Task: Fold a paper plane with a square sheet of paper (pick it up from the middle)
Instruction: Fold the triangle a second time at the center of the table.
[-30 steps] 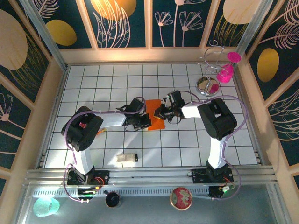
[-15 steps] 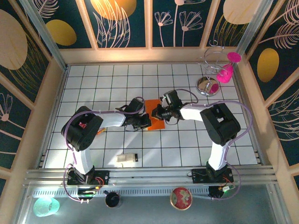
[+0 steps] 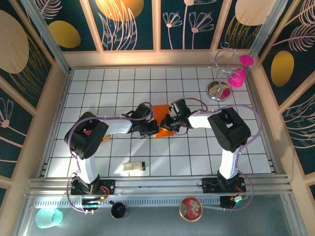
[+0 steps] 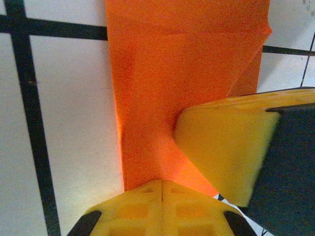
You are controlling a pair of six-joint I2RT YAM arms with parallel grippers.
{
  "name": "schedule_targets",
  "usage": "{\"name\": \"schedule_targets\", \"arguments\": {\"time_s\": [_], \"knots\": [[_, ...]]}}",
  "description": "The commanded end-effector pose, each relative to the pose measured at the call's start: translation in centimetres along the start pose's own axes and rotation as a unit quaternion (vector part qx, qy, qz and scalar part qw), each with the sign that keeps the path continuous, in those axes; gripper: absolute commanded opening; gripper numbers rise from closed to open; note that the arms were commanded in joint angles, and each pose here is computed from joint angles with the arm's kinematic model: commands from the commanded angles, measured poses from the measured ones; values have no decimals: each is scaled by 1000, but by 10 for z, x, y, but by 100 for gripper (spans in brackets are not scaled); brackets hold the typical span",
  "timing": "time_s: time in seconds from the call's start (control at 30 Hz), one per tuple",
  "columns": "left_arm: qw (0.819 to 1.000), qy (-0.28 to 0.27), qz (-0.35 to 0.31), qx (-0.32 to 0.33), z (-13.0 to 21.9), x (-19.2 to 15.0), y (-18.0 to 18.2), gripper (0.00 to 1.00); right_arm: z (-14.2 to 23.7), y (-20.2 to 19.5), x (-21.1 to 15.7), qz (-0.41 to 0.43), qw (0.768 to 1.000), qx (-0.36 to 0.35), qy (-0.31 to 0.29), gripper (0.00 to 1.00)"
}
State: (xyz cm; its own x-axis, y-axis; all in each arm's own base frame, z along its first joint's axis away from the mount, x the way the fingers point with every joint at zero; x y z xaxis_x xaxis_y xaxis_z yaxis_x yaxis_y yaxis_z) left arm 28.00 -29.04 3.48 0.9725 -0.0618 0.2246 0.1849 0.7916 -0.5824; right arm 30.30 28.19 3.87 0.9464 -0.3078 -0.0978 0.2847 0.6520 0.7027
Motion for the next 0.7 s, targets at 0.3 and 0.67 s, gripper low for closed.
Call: {"name": "schedule_targets", "arguments": {"time_s": [0.3, 0.67], "knots": [[992, 84, 53, 72, -12, -52, 50, 0, 23, -53, 71, -68, 995, -40, -68, 0], [995, 68, 40, 55, -12, -38, 38, 0, 70, 10, 79, -20, 992, 26, -122, 0]]}}
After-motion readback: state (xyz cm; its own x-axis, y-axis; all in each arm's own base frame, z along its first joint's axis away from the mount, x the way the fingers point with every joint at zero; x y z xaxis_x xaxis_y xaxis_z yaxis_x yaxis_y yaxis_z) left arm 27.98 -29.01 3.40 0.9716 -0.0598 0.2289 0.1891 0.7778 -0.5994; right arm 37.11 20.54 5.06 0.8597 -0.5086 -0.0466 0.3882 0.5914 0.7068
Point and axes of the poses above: each hand's point on the last joint's axis, 136 mm out from that joint toward the fingers, its own z axis back along the fingers, its own y axis along the line the jaws close on, x = y × z, the point moved 3 cm from there along z, back along the fingers, and after that the axes turned 14 degrees about -z, right-handed, at the moved point
